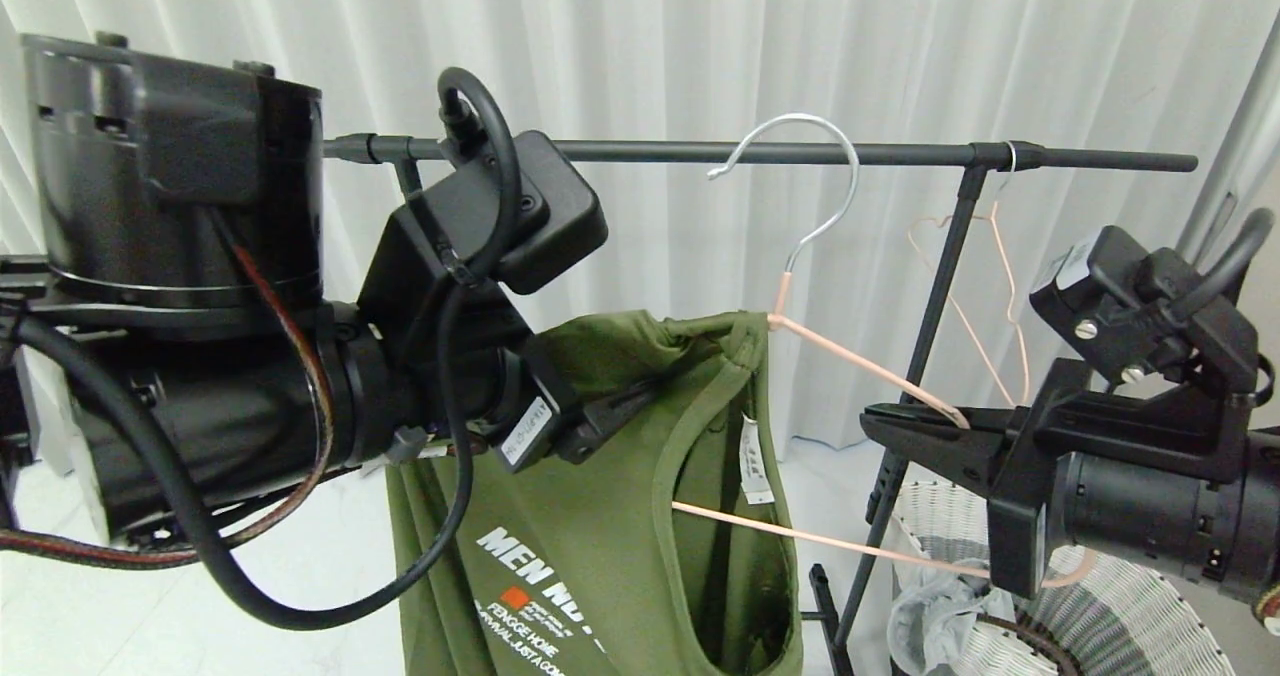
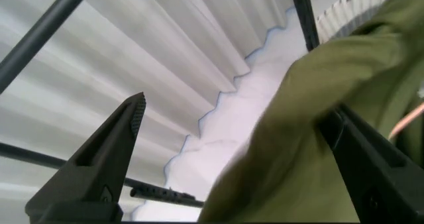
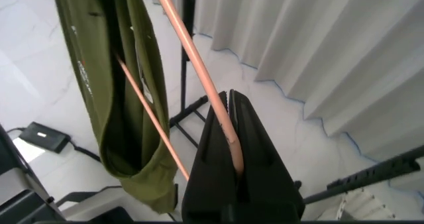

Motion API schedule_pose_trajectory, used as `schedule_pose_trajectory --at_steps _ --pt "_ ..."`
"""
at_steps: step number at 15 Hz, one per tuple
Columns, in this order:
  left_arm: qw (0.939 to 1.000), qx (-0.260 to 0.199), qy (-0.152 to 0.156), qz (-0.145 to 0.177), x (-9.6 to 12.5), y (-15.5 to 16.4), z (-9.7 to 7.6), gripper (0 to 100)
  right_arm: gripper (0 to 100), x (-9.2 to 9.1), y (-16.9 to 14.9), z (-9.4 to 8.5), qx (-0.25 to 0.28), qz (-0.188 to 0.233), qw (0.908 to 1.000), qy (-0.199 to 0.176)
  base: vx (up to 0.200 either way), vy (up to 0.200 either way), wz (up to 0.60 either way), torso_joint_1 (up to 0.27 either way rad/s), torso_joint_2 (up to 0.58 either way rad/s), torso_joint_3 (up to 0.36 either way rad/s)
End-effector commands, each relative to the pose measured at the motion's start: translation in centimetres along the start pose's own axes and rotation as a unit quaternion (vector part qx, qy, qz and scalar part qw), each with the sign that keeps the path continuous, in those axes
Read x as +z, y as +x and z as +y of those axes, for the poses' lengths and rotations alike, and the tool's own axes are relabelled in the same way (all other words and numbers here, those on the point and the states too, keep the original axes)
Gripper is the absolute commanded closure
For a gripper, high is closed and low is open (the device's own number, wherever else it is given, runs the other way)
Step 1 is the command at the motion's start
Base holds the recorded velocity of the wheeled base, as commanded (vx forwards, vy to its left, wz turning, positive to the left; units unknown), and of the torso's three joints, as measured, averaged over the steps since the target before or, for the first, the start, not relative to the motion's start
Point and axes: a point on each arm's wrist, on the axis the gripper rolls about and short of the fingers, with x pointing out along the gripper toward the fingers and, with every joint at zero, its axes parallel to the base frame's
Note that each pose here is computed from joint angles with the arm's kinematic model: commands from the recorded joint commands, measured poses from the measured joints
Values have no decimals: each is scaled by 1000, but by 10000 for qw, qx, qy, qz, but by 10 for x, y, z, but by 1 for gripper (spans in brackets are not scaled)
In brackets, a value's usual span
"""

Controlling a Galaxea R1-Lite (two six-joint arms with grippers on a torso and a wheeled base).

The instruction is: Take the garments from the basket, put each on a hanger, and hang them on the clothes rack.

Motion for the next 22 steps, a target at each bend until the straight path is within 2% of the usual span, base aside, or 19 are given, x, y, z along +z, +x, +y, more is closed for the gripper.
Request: schedule_pose_trajectory --at_steps 1,3,4,14,15,16,19,21,22 --pt "9999 -9 3 104 -2 9 0 0 100 2 0 1 75 -34 9999 -86 0 0 0 0 0 0" --pt "10000 21 -7 97 -2 9 2 0 100 1 0 1 121 -31 9997 -232 0 0 0 0 0 0" --pt "10000 25 -8 90 -1 8 2 100 100 2 1 1 128 -32 9996 -241 0 0 0 0 0 0" --pt "10000 29 -16 84 -2 6 2 100 100 2 -1 3 125 -55 9996 -259 0 0 0 0 0 0" --pt "10000 29 -16 84 -2 6 2 100 0 2 -1 3 117 -55 9996 -251 0 0 0 0 0 0" --pt "9999 84 -19 109 -3 5 2 100 0 2 -1 2 80 -51 9997 -244 0 0 0 0 0 0" --pt "9976 469 -90 506 -15 5 7 100 0 3 -3 -5 -194 -67 9996 -215 0 0 0 0 0 0" --pt "9889 1021 -279 1045 -30 5 8 100 0 3 -8 -7 -289 -112 9993 -203 0 0 0 0 0 0" --pt "9845 1220 -560 1132 -31 5 8 100 0 2 -8 -7 -295 -89 9993 -205 0 0 0 0 0 0"
